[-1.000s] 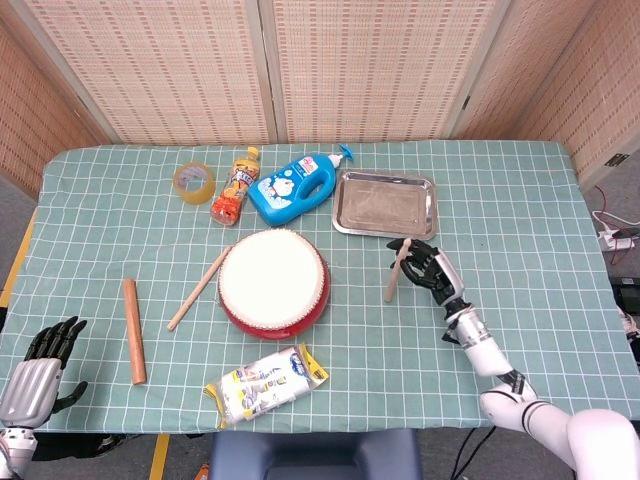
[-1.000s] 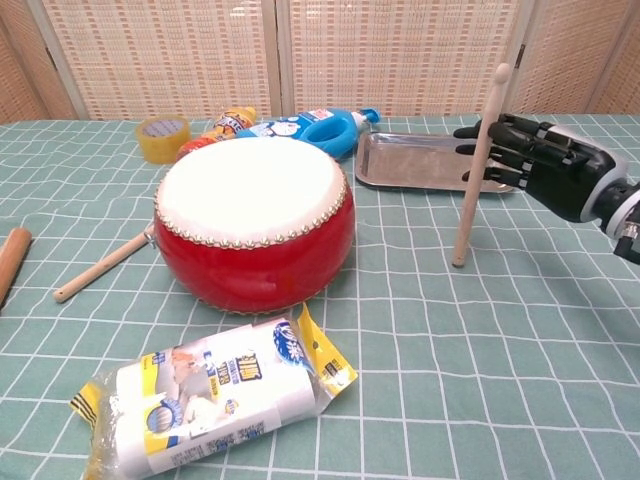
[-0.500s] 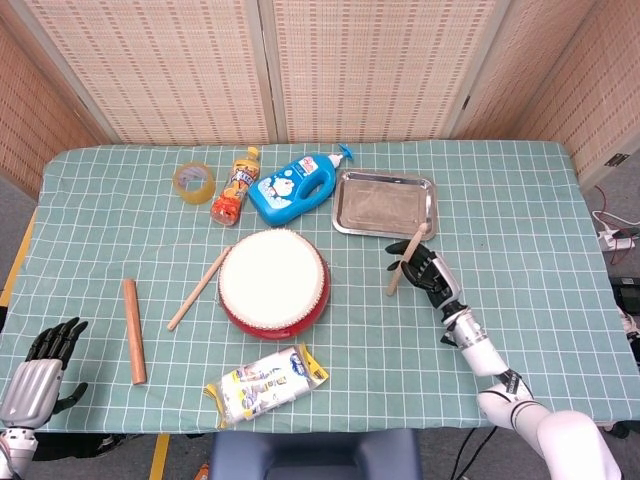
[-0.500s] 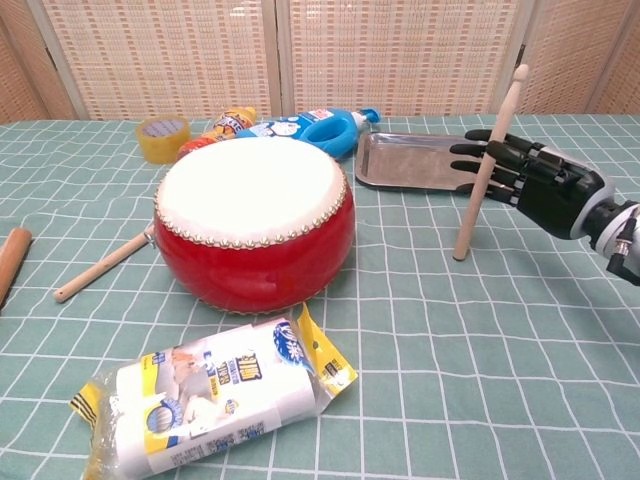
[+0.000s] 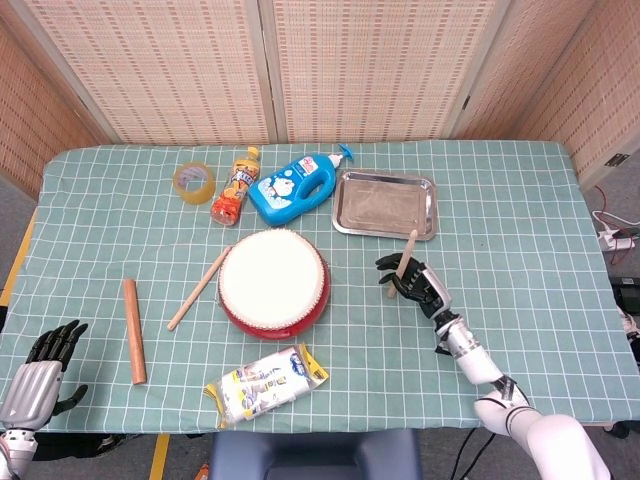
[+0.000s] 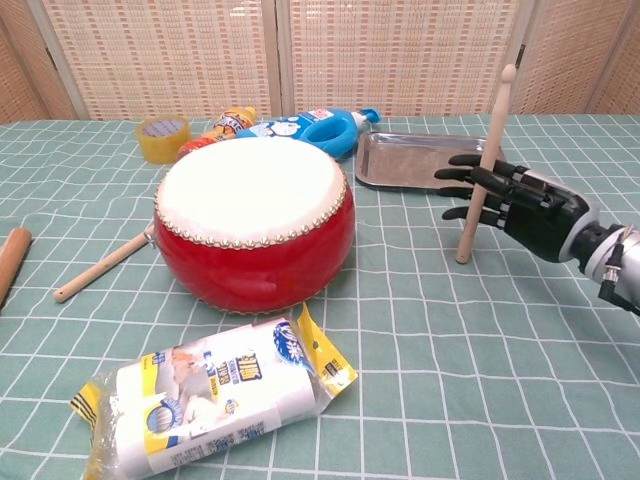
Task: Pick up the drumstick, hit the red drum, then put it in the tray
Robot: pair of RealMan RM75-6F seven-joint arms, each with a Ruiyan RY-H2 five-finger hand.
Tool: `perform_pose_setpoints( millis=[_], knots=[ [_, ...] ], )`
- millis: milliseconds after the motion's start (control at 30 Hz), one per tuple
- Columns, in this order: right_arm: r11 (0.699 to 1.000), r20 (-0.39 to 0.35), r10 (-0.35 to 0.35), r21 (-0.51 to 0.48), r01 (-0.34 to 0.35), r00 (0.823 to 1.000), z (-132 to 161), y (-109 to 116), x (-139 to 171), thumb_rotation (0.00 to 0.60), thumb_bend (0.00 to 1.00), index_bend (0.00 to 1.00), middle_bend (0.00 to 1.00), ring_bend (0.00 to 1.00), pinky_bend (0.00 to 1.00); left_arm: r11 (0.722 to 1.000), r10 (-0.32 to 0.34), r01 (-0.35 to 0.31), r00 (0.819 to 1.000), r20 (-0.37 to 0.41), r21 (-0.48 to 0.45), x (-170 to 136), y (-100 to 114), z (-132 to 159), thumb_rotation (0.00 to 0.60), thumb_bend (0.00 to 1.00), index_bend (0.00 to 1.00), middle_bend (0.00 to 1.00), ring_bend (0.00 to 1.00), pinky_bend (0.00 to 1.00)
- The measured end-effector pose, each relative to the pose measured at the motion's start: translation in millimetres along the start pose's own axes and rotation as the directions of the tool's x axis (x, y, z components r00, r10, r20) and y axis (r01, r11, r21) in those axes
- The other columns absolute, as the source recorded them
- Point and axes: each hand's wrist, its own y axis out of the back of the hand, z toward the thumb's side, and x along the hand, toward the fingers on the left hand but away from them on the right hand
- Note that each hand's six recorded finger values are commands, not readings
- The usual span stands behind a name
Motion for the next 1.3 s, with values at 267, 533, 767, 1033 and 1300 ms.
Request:
perform_pose_setpoints(
  millis=[267, 533, 767, 1033, 1300],
  knots=[
    [1.0, 0.024, -0.013, 0.001, 0.013, 1.0, -10, 0, 2, 0.54, 0.49, 0.42, 0.37, 0.36, 0.5, 1.0, -0.008, 0.008, 1.0, 0.004, -0.009, 1, -2, 0, 0.6, 0.23, 0.0, 0.0, 0.0, 0.0],
    [1.0, 0.047, -0.018, 0.012, 0.017, 0.999, -18, -3, 1, 0.54, 0.49, 0.45, 0.45, 0.46, 0.64, 1.0, -0.007, 0.007, 1.0, 0.004, -0.01, 1, -3, -1, 0.6, 0.23, 0.0, 0.0, 0.0, 0.0],
    [0.999, 0.047, -0.044, 0.028, 0.043, 0.998, -21, -3, -2, 0.538, 0.49, 0.54, 0.56, 0.6, 0.8, 1.0, -0.012, 0.012, 1.0, 0.001, -0.01, 2, -4, -1, 0.6, 0.23, 0.0, 0.0, 0.0, 0.0],
    [0.998, 0.036, -0.068, 0.022, 0.067, 0.997, -22, -7, -9, 0.539, 0.49, 0.65, 0.64, 0.69, 0.89, 1.0, -0.015, 0.015, 1.0, 0.0, -0.008, 2, -5, -1, 0.6, 0.23, 0.0, 0.0, 0.0, 0.0],
    [0.995, 0.027, -0.101, -0.016, 0.102, 0.994, -21, -4, -10, 0.539, 0.49, 0.74, 0.72, 0.8, 0.99, 1.0, -0.019, 0.019, 1.0, 0.0, -0.008, 3, -6, -1, 0.6, 0.23, 0.0, 0.0, 0.0, 0.0]
  ],
)
